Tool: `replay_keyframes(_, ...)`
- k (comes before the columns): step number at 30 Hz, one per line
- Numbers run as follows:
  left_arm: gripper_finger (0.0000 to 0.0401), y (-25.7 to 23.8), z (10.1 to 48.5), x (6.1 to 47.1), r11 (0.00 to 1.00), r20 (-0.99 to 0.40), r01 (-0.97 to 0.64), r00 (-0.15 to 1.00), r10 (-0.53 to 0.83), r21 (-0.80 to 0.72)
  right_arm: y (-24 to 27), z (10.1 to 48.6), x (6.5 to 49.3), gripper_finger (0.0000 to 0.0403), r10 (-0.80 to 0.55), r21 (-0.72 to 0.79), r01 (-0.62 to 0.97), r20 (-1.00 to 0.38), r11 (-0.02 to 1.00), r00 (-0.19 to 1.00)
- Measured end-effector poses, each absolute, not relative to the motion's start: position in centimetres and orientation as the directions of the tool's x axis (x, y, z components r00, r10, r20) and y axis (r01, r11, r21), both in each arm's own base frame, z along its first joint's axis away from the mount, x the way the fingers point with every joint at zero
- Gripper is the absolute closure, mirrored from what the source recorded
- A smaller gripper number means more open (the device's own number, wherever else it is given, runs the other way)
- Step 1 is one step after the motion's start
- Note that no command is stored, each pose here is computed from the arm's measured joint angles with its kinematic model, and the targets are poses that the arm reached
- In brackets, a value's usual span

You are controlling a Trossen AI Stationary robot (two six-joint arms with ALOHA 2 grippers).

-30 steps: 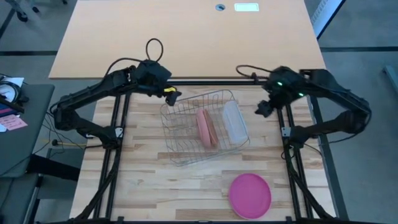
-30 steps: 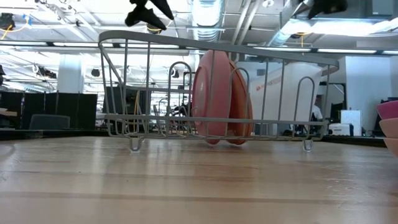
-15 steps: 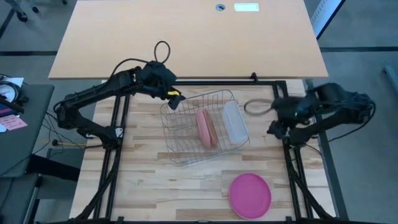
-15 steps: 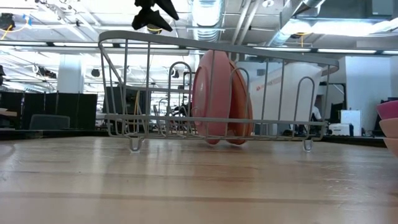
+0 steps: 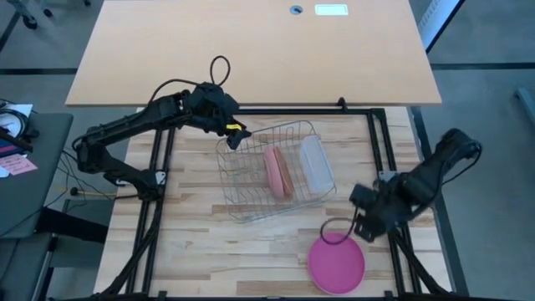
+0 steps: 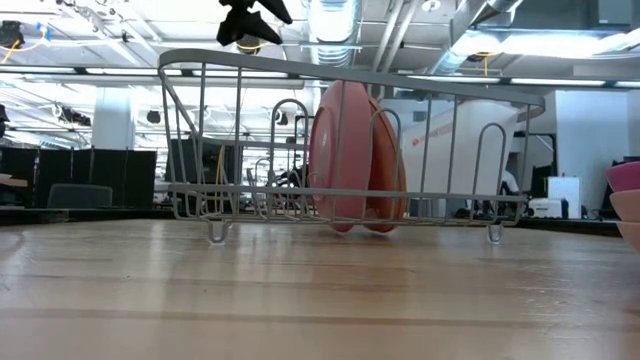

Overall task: Sort dishes
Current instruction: Put the pink plate in the dish rack

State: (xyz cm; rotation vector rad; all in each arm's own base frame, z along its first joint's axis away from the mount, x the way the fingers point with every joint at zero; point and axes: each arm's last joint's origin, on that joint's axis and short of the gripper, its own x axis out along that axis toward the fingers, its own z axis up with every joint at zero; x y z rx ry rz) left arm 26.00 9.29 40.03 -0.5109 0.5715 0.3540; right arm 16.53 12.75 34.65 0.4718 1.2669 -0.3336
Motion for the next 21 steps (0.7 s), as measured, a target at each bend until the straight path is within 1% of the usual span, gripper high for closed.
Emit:
replay_keyframes(6,0.0224,9.1,40.0,26.0,0.85,-0.595,-0.401,0.792,0.135,-0.341,15.8,30.7,16.6,0.0203,0.114,0.268,0.457,-0.935,0.848,0.335)
replay_keyframes(12,0.0224,9.0,39.9,26.0,0.885,-0.6,-0.348,0.794,0.103,-0.309,16.6,27.5,17.1,0.0195,0.156,0.32,0.411,-0.91,0.854,0.384)
replay_keyframes(16,0.0224,9.0,39.8,25.9,0.884,-0.612,-0.348,0.785,0.094,-0.311,15.9,25.3,17.4,0.0192,0.137,0.304,0.437,-0.918,0.846,0.373)
replay_keyframes(21,0.0224,8.1,39.8,26.1,0.868,-0.605,-0.319,0.796,0.027,-0.381,14.9,23.4,17.8,0.0191,0.144,0.279,0.414,-0.934,0.866,0.328)
